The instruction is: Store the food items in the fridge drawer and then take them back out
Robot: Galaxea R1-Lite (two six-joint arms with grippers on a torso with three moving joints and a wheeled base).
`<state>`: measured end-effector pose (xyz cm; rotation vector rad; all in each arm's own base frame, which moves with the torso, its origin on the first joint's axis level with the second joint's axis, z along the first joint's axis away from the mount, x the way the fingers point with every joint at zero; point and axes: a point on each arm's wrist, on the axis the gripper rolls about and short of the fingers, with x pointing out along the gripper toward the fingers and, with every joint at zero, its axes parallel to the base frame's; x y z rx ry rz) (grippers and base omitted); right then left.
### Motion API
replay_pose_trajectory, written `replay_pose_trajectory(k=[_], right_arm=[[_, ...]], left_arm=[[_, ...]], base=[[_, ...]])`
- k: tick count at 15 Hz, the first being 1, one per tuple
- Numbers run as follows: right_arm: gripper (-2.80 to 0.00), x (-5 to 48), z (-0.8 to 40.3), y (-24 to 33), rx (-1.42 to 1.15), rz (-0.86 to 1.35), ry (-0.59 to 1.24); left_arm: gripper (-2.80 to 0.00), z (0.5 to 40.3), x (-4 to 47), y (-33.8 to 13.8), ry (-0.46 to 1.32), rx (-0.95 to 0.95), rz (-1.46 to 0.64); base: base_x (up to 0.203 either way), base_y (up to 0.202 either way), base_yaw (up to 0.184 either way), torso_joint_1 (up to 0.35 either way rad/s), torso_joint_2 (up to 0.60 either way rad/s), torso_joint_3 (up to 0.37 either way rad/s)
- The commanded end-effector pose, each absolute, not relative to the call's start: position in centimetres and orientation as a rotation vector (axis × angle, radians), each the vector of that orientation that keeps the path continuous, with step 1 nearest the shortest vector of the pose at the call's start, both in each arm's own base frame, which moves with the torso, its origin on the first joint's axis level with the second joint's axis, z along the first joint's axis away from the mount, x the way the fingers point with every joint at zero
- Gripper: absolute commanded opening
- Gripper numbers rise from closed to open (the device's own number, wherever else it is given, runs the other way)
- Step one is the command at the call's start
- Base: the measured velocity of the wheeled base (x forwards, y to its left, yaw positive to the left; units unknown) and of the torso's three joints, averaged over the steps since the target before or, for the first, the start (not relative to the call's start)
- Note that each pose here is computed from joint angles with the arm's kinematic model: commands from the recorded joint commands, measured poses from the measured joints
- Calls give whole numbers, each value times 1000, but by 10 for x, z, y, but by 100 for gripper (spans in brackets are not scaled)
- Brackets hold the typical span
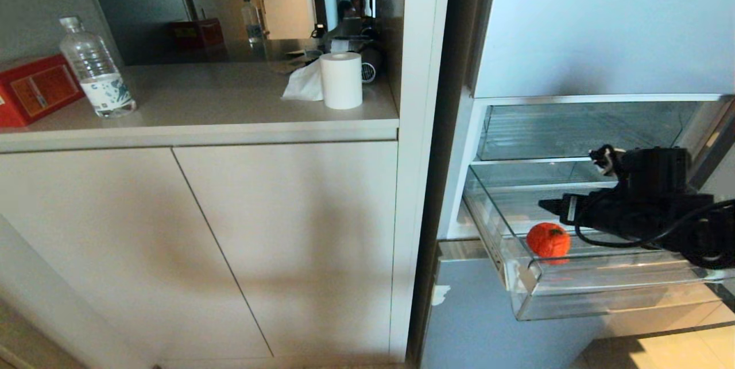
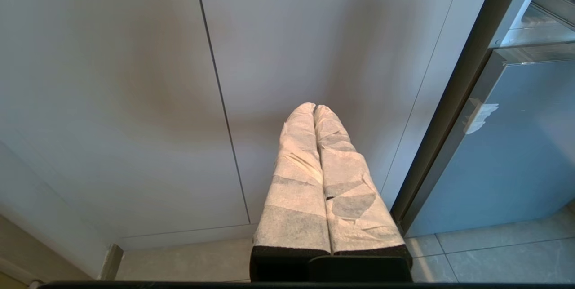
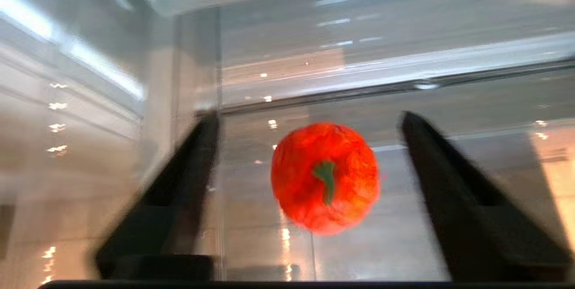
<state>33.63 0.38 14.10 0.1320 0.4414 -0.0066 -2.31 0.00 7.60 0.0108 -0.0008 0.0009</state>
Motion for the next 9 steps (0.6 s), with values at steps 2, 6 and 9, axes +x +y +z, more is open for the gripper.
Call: replay_pose_trajectory(k=[2,6,9], right_arm=[[-280,274,190,1,134,-11,311],[-280,183,213,-1,134,-17,207],[-280,113,194,-2,123,-35,149]], left_arm=[[-280,76,-23,0,0,11,2],[-280,76,-23,0,0,11,2],[-280,76,-23,0,0,11,2]], base=[[0,0,0,0,0,0],[0,0,0,0,0,0],[0,0,0,0,0,0]])
